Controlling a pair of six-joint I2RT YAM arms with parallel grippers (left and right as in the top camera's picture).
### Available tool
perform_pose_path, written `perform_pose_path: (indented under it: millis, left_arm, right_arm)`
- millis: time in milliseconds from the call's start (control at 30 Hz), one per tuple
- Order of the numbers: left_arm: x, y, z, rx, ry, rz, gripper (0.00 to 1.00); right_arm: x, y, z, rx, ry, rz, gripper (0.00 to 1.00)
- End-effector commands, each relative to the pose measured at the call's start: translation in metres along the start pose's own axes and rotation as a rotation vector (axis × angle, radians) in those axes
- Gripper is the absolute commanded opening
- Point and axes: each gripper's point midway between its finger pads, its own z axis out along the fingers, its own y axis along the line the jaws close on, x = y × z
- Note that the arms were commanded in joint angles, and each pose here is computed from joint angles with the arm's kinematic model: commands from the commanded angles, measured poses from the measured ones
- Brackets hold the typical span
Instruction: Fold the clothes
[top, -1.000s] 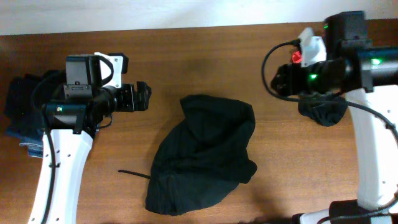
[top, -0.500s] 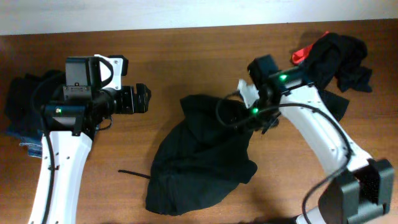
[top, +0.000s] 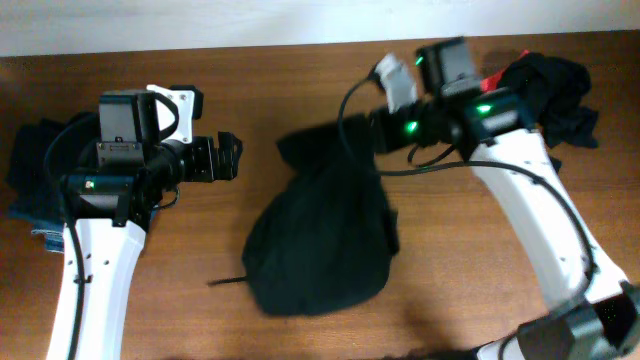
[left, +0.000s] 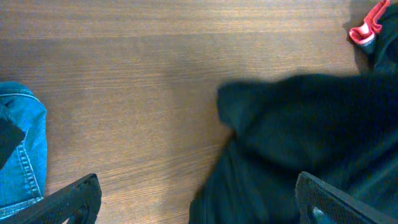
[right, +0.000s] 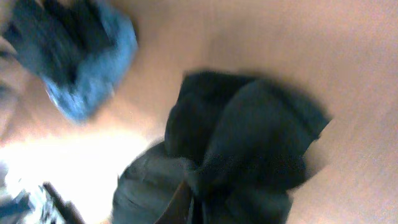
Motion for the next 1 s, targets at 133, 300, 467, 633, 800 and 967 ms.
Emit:
perform_pose_path:
  millis: [133, 300, 467, 633, 800, 967]
  left_arm:
    - [-0.007, -0.004, -0.010, 0.008, -0.031, 0.007, 0.99]
    - [-0.008, -0.004, -0.010, 0.008, -0.031, 0.006, 0.99]
    - [-0.006, -0.004, -0.006, 0.008, -0.022, 0.006, 0.99]
    - [0.002, -0.007, 0.013, 0.022, 0.035, 0.007, 0.99]
    - [0.015, -0.012, 0.043, 0.038, 0.120, 0.013, 0.99]
    - [0.016, -0.015, 0.053, 0.059, 0.135, 0.012, 0.99]
  right_arm:
    - [-0.061, -0.036, -0.094, 0.256, -0.249, -0.029, 0.04]
    - [-0.025, -0.086, -0.099, 0.465, -0.125, 0.121, 0.07]
    - [0.000, -0.106, -0.101, 0.564, -0.044, 0.243, 0.57]
    - [0.017, -0.079, -0.087, 0.438, 0.038, 0.263, 0.71]
    - [0.040, -0.062, -0.069, 0.411, 0.140, 0.247, 0.79]
    - [0.074, -0.056, -0.014, 0.401, 0.247, 0.178, 0.80]
